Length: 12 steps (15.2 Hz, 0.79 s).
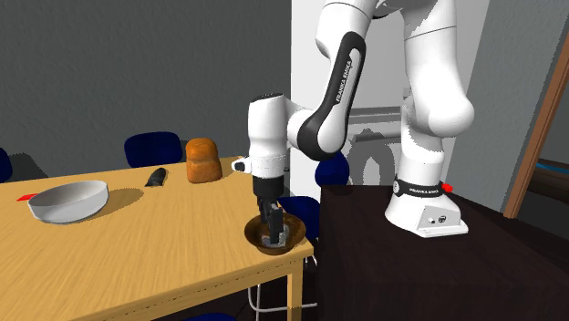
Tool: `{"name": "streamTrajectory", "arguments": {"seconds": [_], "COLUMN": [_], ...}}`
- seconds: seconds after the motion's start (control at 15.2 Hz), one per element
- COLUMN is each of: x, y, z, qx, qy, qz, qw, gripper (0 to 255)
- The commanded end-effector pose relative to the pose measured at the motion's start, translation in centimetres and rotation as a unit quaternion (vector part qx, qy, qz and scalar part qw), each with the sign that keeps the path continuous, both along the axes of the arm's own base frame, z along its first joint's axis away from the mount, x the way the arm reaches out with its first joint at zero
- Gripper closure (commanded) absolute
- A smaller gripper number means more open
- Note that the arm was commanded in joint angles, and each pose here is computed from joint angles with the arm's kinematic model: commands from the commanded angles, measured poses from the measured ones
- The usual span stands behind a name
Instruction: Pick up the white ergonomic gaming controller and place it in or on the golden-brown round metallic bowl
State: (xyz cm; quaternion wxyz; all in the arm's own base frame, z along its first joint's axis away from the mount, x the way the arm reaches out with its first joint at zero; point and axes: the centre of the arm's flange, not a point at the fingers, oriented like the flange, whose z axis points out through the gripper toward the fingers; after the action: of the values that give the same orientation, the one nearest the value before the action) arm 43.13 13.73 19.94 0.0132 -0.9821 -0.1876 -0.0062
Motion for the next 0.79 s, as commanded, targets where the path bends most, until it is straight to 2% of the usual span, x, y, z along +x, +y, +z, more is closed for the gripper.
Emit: {"name": "streamTrajectory", "arguments": {"seconds": [0.0,0.2,0.73], "x": [0.0,0.0,0.0], "y": [0.0,-0.1,-0.1], "z": [1.3,5.0,5.0], "qx": [0.0,0.0,0.0], "qy": [0.0,0.0,0.0], "qz": [0.0,0.0,0.0], "qw": [1.0,1.0,1.0], "gripper": [0,0,0]}}
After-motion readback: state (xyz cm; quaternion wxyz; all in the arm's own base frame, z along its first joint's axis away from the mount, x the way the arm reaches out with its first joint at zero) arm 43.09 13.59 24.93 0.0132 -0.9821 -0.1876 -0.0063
